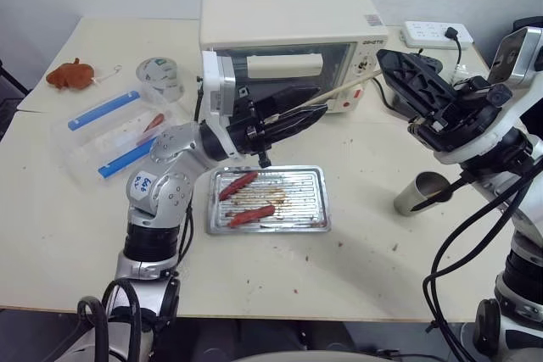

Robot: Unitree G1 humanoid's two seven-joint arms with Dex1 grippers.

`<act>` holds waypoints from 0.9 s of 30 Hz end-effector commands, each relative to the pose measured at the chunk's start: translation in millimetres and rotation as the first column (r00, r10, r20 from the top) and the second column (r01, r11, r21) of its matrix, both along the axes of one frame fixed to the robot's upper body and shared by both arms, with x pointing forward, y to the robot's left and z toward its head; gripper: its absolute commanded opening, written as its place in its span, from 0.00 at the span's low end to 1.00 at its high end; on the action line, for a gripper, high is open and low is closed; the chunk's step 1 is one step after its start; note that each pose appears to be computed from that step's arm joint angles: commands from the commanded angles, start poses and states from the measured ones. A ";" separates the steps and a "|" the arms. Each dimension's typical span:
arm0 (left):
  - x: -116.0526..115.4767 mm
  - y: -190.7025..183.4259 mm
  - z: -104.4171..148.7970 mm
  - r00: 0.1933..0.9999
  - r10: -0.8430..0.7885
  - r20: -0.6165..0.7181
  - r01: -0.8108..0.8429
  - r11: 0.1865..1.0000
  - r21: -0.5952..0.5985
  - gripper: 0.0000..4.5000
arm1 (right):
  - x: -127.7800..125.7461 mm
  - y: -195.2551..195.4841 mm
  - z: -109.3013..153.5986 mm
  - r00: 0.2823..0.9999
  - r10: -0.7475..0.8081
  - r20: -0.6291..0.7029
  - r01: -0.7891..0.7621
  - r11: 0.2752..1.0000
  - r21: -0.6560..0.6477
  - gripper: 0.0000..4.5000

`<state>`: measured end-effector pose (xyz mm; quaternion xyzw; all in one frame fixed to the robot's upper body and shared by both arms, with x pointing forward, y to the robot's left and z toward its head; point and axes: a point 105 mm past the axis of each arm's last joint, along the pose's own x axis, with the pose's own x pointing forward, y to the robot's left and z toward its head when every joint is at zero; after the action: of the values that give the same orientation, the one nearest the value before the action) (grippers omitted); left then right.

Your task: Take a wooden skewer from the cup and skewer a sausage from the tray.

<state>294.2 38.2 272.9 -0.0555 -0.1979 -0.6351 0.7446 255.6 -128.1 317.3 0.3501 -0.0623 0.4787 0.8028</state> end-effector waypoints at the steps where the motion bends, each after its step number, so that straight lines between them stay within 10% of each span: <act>1: -5.0 -0.9 10.8 0.999 -0.020 0.029 0.021 0.999 -0.026 0.36 | -9.1 1.1 9.4 0.999 0.009 0.048 -0.009 1.000 0.005 0.00; 10: -6.5 -1.4 12.1 0.999 -0.042 0.021 0.043 0.998 -0.045 0.01 | -9.6 1.8 10.8 0.999 0.006 0.052 -0.007 1.000 0.011 0.00; 15: -2.8 2.6 12.1 0.999 -0.011 0.035 0.011 1.000 -0.004 0.01 | -11.7 3.3 7.0 0.999 0.008 0.050 -0.007 1.000 -0.030 0.00; 24: -3.0 44.4 9.6 0.994 0.089 0.070 -0.099 0.984 0.151 0.00 | -12.6 -0.5 5.9 0.998 0.026 0.066 -0.012 0.979 -0.202 0.58; 27: -9.0 62.4 7.9 0.989 0.123 0.077 -0.137 0.966 0.220 0.00 | -9.6 -2.1 4.9 0.996 0.022 0.091 0.009 0.945 -0.326 0.58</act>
<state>298.1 95.3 269.6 0.0417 -0.1337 -0.5990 0.7884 250.1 -132.0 317.7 0.2252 -0.0152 0.4875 0.8434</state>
